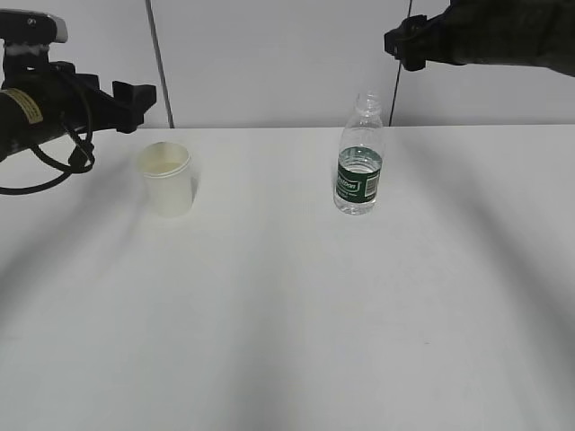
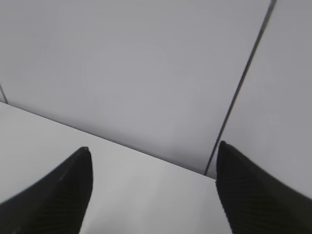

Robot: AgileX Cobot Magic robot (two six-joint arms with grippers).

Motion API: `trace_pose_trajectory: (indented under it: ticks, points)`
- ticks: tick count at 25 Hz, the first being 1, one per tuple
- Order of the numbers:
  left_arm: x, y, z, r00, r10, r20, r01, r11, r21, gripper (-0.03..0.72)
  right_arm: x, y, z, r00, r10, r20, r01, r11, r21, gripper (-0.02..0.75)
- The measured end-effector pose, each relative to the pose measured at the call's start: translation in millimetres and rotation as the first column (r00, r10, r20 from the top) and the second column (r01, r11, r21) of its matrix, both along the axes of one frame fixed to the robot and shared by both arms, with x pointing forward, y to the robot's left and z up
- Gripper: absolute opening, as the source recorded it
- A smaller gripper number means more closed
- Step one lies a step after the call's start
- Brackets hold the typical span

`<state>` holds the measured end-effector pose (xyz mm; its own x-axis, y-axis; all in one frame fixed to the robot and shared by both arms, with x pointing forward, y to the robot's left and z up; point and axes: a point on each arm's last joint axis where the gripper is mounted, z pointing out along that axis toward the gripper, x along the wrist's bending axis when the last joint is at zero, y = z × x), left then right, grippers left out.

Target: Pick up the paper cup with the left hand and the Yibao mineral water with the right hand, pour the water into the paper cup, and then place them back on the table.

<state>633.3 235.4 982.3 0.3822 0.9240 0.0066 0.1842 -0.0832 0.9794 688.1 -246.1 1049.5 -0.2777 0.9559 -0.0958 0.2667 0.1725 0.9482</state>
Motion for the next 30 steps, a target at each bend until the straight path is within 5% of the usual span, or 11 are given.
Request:
trace_pose_trajectory:
  ticks: [4, 15, 30]
  points:
    - [3, 3, 9, 0.999, 0.043, -0.011, -0.043, 0.999, -0.008, 0.558, -5, -6, 12, 0.998, -0.06, 0.003, 0.06, 0.998, -0.026, 0.574]
    - [11, 18, 33, 0.959, 0.216, -0.182, -0.203, 0.975, 0.089, 0.552, -13, -21, 24, 0.977, -0.21, -0.02, 0.208, 0.975, -0.072, 0.573]
    - [20, 35, 78, 0.79, 0.431, -0.437, -0.387, 0.902, 0.189, 0.538, -17, -25, 32, 0.972, -0.237, -0.003, 0.235, 0.966, -0.106, 0.573]
